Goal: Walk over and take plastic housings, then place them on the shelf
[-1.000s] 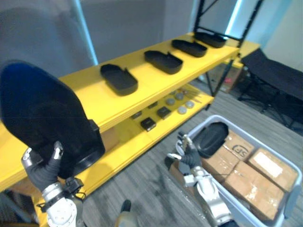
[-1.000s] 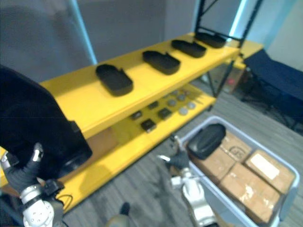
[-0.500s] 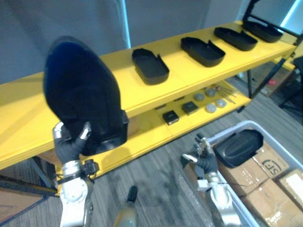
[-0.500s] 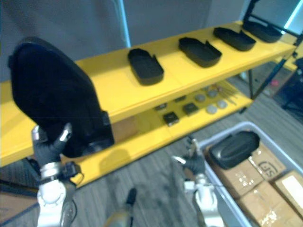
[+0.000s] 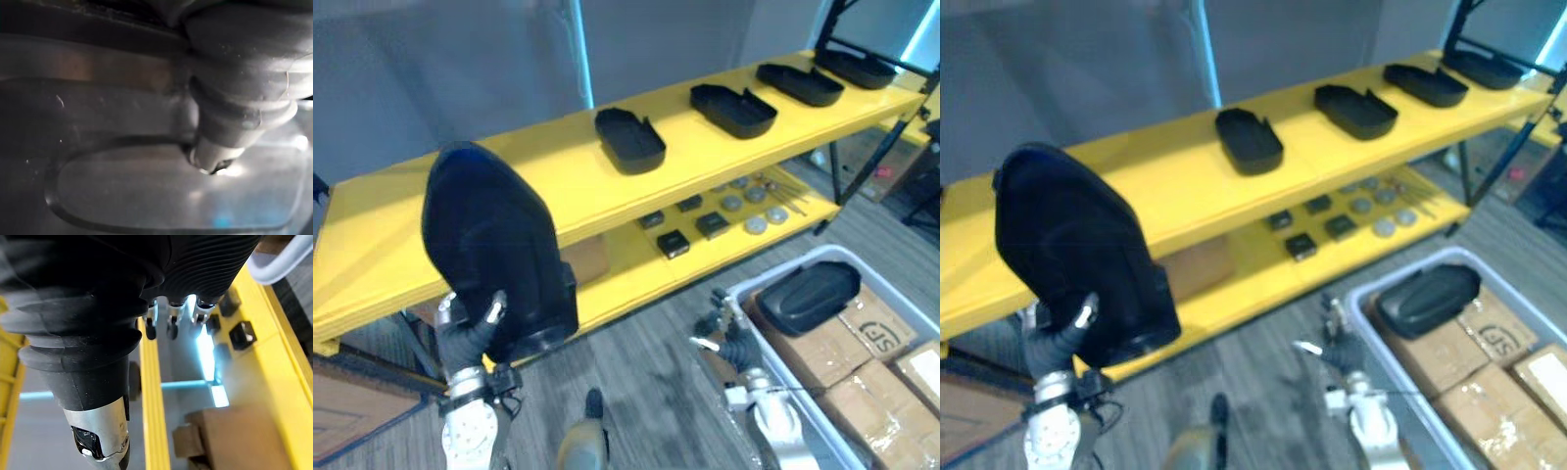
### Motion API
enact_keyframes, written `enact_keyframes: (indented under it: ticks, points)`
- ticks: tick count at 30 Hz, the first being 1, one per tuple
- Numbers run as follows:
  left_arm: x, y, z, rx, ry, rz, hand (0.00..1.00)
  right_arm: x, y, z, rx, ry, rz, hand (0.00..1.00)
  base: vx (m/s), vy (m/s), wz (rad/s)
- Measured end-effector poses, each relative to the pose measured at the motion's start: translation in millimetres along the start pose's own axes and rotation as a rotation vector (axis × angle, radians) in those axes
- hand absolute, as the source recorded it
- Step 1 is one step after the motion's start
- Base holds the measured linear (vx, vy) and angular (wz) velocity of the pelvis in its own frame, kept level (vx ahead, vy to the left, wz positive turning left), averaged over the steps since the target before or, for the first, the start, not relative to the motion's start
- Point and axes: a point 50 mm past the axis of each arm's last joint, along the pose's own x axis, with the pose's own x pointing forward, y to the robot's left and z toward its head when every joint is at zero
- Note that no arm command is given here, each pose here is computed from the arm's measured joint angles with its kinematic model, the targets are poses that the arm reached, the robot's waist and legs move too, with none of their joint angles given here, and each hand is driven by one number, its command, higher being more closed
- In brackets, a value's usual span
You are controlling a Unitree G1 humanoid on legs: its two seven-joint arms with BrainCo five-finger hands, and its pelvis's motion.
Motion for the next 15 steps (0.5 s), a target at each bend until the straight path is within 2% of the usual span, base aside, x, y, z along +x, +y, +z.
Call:
enact_keyframes:
  ticks: [7, 12, 15]
  points:
    - [16.9, -4.8, 20.9, -0.012, -0.136, -0.056, 1.0, 14.0, -2.8, 14.4, 0.014, -0.091, -0.127, 0.0, 0.19, 0.151, 0.29]
    - [25.5, 1.2, 25.9, 0.027, -0.163, -0.032, 1.0, 34.1, 12.4, 41.9, 0.026, -0.252, -0.061, 0.0, 0.24, 0.093, -0.16]
    - [39.7, -6.4, 28.9, 0.02, -0.191, -0.057, 1.0, 35.5, 14.5, 62.6, 0.025, -0.348, -0.02, 0.0, 0.23, -0.009, 0.43]
